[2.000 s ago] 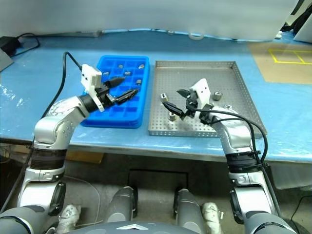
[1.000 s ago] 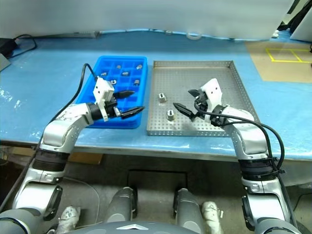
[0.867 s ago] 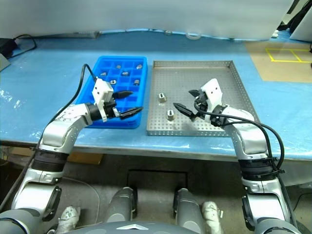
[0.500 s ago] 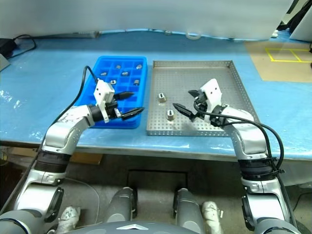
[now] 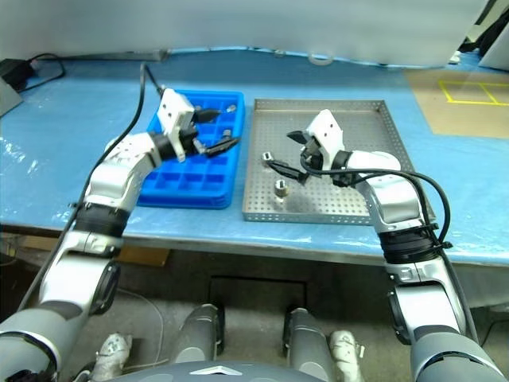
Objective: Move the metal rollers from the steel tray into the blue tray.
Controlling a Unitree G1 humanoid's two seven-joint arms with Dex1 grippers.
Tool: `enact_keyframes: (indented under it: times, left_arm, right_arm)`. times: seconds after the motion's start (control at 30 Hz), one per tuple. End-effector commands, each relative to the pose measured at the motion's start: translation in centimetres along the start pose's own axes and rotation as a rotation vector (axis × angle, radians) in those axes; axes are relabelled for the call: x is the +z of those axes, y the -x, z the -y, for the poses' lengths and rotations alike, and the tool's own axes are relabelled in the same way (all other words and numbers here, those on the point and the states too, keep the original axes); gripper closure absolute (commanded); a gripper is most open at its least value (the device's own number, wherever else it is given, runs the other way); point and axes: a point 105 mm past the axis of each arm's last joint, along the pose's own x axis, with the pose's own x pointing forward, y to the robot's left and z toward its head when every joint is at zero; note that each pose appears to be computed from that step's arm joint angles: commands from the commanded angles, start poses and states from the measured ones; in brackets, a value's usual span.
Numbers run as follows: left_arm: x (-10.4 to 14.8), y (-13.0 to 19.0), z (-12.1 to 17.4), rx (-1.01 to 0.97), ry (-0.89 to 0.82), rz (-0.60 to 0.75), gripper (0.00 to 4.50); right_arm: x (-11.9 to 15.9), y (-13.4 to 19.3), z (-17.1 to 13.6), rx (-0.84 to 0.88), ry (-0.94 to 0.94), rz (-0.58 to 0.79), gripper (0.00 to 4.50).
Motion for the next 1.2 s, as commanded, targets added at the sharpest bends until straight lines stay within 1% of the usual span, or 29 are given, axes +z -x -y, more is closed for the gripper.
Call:
enact_keyframes:
  times: [0.03, 0.1, 0.13, 0.17, 0.23, 0.27, 0.37, 0.4, 0.47, 0.53, 0.63, 0.8, 0.87, 0.93, 1.03, 1.2]
  left_arm:
    - [2.5, -2.2, 0.2, -0.081, -0.101, 0.035, 0.00]
    - [3.2, -3.5, 1.4, -0.172, -0.062, 0.058, 0.00]
    - [3.0, -4.1, 2.2, -0.221, -0.032, 0.052, 0.00]
    - [2.2, -4.6, 3.2, -0.276, -0.028, 0.016, 0.00]
    - [-0.4, -5.0, 5.5, -0.405, -0.021, -0.088, 0.00]
    - [-1.2, -5.0, 6.3, -0.453, 0.002, -0.109, 0.00]
    - [-2.6, -5.3, 8.0, -0.535, 0.133, -0.138, 0.00]
    - [-3.3, -5.2, 8.6, -0.563, 0.159, -0.166, 0.00]
    - [-5.1, -4.9, 9.5, -0.601, 0.146, -0.238, 0.00]
    - [-6.1, -4.9, 9.9, -0.604, 0.155, -0.274, 0.00]
    - [-6.5, -5.5, 10.0, -0.575, 0.178, -0.286, 0.00]
    - [-7.9, -6.2, 10.9, -0.532, 0.186, -0.367, 0.00]
    - [-8.7, -6.6, 10.5, -0.445, 0.179, -0.393, 0.00]
    - [-9.1, -6.7, 10.3, -0.394, 0.217, -0.397, 0.00]
    - [-10.3, -6.5, 10.8, -0.389, 0.206, -0.435, 0.00]
    - [-10.5, -6.6, 11.0, -0.365, 0.248, -0.431, 0.00]
  right_arm:
    - [0.5, 2.2, 0.4, -0.024, 0.027, 0.015, 0.02]
    - [-0.4, 3.0, 0.4, -0.058, 0.012, -0.008, 0.02]
    - [-0.5, 3.4, 0.6, -0.084, 0.004, -0.010, 0.02]
    - [-0.6, 3.7, 0.7, -0.114, -0.007, -0.006, 0.02]
    - [-0.7, 4.5, 0.8, -0.162, -0.022, 0.001, 0.02]
    - [-0.8, 4.9, 0.7, -0.175, -0.030, 0.001, 0.02]
    - [-1.2, 6.3, -0.6, -0.171, -0.069, -0.003, 0.02]
    - [-1.4, 6.8, -1.0, -0.172, -0.080, -0.007, 0.02]
    - [-1.3, 7.8, -1.5, -0.192, -0.103, -0.006, 0.02]
    - [-1.1, 8.4, -1.9, -0.212, -0.112, -0.006, 0.02]
    - [-1.4, 8.6, -2.6, -0.238, -0.119, -0.017, 0.02]
    - [-2.2, 8.8, -3.5, -0.298, -0.154, -0.025, 0.02]
    - [-2.8, 9.0, -3.6, -0.323, -0.165, -0.038, 0.02]
    - [-3.2, 9.2, -3.8, -0.346, -0.180, -0.043, 0.02]
    - [-3.7, 9.1, -4.2, -0.358, -0.191, -0.049, 0.02]
    - [-3.9, 9.1, -4.1, -0.375, -0.191, -0.060, 0.02]
